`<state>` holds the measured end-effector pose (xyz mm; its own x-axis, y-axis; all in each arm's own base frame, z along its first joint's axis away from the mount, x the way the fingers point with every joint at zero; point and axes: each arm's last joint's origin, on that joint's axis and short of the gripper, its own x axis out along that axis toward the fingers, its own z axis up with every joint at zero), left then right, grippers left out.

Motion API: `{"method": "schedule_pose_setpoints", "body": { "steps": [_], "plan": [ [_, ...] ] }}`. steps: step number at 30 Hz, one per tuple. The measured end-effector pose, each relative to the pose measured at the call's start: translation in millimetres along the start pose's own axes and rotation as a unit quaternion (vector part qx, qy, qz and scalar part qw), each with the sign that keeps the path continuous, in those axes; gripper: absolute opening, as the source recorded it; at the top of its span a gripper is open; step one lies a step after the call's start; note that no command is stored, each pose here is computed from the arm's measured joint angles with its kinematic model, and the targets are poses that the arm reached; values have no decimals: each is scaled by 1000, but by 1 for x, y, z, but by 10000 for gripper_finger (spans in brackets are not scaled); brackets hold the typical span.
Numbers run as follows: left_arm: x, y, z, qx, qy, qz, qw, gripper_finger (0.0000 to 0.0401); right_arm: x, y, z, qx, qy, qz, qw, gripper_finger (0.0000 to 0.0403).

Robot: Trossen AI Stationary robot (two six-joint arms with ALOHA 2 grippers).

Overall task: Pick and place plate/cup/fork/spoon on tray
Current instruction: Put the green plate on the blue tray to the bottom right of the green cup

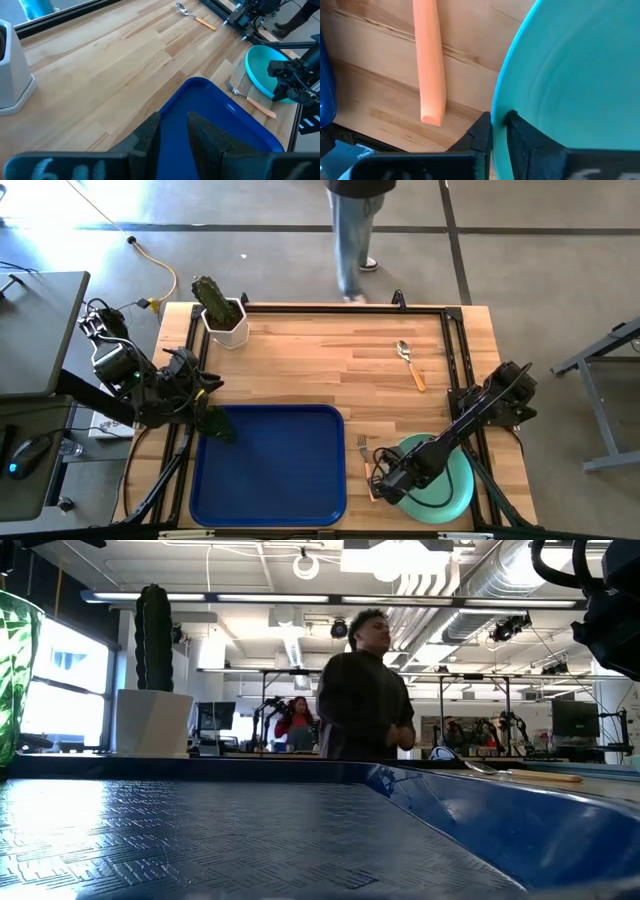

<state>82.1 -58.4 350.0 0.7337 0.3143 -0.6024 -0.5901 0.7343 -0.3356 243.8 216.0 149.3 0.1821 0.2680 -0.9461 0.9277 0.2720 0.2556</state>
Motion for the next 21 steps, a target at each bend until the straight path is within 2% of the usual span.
{"method": "schedule_pose_setpoints", "body": {
  "steps": [10, 21],
  "plan": [
    [0, 1, 0, 6, -1, 5, 1000, 85, -18, 11, -6, -50, -22, -32, 998, 2],
    [0, 1, 0, 5, -1, 5, 1000, 85, -24, 17, -9, -67, -22, -20, 997, 0]
  ]
}}
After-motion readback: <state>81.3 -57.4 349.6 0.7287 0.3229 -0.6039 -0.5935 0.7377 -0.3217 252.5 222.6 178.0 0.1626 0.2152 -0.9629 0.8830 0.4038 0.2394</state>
